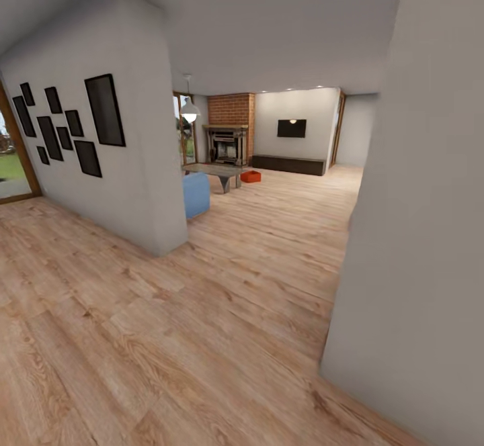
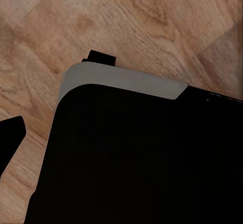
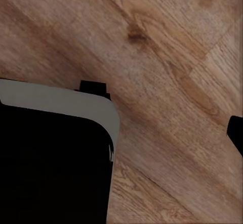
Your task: Move the two storage containers from the living room to the garage. In the garage, place one container on the floor and stack the other container on top of it (either order is fine).
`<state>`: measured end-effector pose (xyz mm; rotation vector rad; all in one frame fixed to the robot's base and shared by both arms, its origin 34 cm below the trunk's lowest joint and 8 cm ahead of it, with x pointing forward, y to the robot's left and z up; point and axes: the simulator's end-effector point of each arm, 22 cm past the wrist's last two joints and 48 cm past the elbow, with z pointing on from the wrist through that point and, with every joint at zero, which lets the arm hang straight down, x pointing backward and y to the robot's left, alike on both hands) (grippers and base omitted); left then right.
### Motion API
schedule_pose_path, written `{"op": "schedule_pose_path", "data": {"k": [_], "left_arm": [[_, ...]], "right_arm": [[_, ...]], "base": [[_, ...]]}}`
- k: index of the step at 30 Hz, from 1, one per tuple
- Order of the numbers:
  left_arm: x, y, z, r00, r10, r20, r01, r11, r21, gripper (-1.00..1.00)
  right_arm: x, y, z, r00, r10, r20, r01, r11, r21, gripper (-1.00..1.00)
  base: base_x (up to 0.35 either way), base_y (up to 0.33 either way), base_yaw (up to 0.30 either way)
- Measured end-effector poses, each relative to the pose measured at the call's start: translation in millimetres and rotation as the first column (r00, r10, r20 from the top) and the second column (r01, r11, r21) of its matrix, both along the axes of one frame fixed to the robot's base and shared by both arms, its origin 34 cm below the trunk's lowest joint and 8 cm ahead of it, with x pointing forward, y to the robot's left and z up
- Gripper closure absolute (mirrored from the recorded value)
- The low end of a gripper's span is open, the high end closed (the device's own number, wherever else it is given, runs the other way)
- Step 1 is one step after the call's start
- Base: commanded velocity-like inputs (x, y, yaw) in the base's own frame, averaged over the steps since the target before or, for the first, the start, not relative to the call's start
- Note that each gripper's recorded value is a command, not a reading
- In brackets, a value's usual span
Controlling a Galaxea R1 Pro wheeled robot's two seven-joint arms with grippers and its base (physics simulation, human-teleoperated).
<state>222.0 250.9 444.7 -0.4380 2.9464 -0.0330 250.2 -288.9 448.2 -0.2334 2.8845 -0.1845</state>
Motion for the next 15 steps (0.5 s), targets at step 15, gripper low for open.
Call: {"op": "schedule_pose_path", "data": {"k": [15], "left_arm": [[-0.4, 0.3, -0.1, 1.000, 0.003, -0.001, -0.003, 1.000, 0.000, -1.00]], "right_arm": [[0.0, -0.3, -0.1, 1.000, 0.029, -0.003, -0.029, 1.000, 0.000, -1.00]], "base": [[0.334, 0.000, 0.000]]}}
